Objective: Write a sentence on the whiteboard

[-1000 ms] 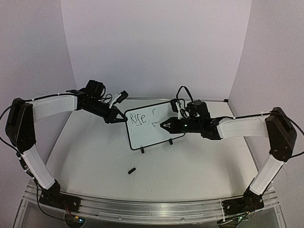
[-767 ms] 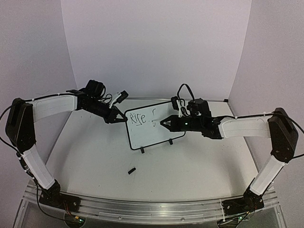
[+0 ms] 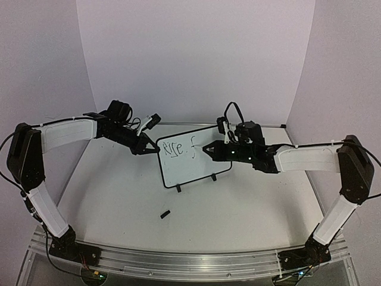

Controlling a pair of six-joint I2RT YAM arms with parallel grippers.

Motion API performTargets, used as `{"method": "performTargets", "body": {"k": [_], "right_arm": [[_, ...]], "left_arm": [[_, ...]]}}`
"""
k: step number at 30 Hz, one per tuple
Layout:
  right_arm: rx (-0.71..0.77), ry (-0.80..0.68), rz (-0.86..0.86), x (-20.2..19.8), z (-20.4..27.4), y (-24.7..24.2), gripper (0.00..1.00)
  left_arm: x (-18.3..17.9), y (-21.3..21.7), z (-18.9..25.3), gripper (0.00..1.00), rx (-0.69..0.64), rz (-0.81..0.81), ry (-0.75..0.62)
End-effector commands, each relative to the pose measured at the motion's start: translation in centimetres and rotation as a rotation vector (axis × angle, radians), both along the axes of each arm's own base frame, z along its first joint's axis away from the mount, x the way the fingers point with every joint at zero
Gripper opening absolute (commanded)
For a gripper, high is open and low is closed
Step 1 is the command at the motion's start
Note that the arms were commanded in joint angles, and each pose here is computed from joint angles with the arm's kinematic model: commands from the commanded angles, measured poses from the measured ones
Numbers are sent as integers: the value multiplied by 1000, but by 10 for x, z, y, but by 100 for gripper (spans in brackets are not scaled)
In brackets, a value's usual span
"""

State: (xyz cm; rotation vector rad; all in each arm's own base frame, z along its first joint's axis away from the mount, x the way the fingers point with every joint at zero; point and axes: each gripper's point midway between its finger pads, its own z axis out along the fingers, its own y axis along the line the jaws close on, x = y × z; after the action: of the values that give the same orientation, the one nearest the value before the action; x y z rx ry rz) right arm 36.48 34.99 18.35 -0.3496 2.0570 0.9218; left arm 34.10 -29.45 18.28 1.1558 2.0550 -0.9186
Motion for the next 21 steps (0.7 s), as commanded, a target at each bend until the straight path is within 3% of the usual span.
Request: {"method": "performTargets", "body": {"k": [1, 21], "right_arm": [[17, -76, -73, 10, 25, -13, 0], [65, -84, -19, -7, 45, -13, 0]], "left_arm": [[-12, 5, -38, 0, 115, -6, 88], [-13, 5, -37, 0, 116, -6, 87]]}}
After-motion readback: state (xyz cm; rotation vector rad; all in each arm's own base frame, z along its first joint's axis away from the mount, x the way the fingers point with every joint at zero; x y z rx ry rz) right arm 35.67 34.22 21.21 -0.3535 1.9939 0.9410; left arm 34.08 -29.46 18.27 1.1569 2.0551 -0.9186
